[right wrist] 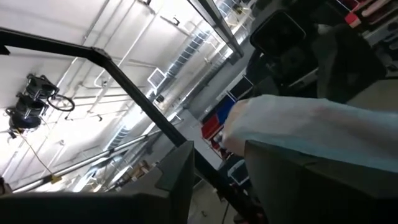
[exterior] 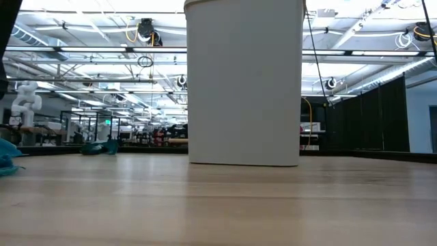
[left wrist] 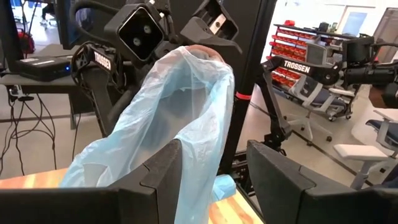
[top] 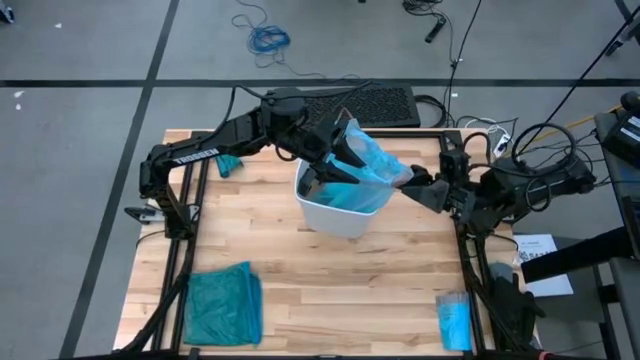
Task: Place trash/remove bag and relplace
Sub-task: Remove the blue trash bag from the white trash bin
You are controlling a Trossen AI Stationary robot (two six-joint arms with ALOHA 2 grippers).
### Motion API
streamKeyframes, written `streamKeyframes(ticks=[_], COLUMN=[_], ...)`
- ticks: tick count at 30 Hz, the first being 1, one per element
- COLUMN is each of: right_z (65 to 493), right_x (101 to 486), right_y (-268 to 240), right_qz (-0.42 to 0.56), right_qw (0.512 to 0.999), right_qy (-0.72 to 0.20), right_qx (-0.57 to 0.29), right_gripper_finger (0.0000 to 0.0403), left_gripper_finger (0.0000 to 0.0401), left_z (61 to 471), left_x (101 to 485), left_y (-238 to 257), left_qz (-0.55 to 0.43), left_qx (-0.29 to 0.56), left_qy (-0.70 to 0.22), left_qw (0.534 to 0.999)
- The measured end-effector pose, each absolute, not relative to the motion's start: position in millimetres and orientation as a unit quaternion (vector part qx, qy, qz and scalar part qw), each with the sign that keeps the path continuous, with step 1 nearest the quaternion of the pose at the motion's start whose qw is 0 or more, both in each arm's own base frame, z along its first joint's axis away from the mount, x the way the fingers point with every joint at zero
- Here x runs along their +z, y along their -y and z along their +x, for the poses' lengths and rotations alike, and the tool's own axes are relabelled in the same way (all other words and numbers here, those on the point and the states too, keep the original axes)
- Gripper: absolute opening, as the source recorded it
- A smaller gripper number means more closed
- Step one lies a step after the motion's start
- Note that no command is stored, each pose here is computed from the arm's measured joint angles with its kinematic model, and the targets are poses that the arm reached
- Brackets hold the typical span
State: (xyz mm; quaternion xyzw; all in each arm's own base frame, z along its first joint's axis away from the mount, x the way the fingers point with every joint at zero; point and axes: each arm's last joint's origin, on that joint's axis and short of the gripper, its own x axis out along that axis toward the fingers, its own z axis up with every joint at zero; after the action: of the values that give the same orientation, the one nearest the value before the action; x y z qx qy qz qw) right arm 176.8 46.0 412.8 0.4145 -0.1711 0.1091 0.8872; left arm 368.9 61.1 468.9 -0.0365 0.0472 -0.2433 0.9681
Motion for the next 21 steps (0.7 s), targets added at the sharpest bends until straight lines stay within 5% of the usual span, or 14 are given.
streamKeyframes(ticks=[7, 14, 19, 21], right_z=[176, 176, 171, 170], right_x=[419, 419, 436, 434], right_y=[-46, -44, -42, -39], right_qz=[0.397, 0.386, 0.290, 0.310], right_qw=[0.887, 0.892, 0.883, 0.890], right_qy=[0.206, 0.210, 0.319, 0.291], right_qx=[0.117, 0.111, 0.184, 0.167], right_gripper_finger=[0.0116, 0.0009, 0.0001, 0.0000], left_gripper_finger=[0.0176, 0.0176, 0.0176, 0.0176], left_z=[369, 369, 369, 369], left_x=[469, 469, 469, 469], left_y=[-61, -61, -61, -61], left_qz=[-0.036, -0.037, -0.036, -0.035], left_qx=[-0.243, -0.243, -0.243, -0.243], left_qy=[-0.047, -0.048, -0.047, -0.046], left_qw=[0.968, 0.968, 0.968, 0.968])
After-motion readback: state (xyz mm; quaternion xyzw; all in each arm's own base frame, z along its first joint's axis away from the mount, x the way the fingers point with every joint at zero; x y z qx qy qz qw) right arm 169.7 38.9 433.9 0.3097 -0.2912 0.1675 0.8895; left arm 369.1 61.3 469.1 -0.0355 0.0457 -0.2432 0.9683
